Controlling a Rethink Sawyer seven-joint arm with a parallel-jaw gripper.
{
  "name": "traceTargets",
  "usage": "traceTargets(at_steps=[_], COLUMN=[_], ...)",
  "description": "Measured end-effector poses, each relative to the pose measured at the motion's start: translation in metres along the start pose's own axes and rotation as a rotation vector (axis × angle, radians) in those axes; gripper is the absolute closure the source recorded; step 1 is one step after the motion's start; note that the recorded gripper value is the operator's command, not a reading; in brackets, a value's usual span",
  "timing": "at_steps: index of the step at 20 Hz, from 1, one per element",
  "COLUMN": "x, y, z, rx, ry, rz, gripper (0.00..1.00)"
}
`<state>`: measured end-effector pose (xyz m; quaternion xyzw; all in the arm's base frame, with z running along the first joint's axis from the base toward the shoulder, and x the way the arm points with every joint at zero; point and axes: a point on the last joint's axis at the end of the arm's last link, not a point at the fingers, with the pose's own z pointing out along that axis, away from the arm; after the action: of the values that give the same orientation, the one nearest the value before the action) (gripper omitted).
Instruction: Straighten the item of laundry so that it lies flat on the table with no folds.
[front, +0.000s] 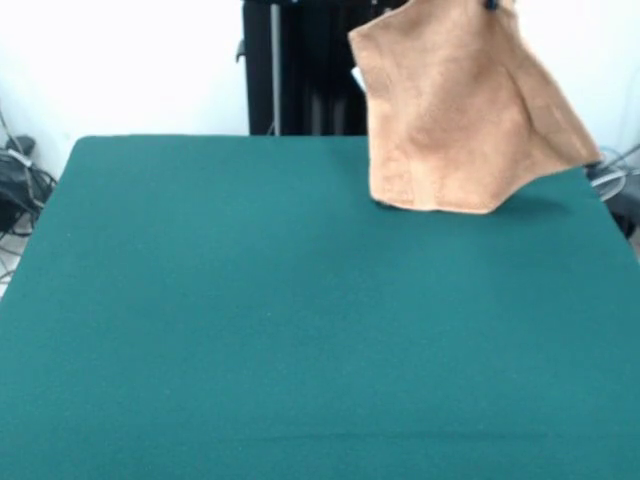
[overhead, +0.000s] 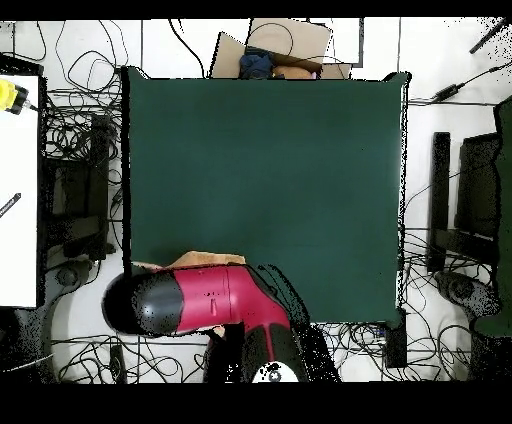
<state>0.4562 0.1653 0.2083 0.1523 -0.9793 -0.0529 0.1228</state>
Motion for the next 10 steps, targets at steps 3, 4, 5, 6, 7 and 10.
traceTargets(at_steps=[3, 4, 5, 6, 7, 10], x=[-0.015, -0.023, -0.029, -0.036, -0.039, -0.054], y=[-0.004, -0.005, -0.006, -0.007, -0.007, -0.01], z=[-0.021, -0.033, -0.045, -0.058, -0.063, -0.102], rx=[-0.014, -0.023, -0.032, -0.041, -0.044, -0.068], ry=[0.063, 0.096, 0.133, 0.169, 0.183, 0.275], rz=[-0.002, -0.005, -0.007, -0.009, -0.01, -0.016], gripper=[1.0, 1.0, 1.0, 1.0, 1.0, 1.0])
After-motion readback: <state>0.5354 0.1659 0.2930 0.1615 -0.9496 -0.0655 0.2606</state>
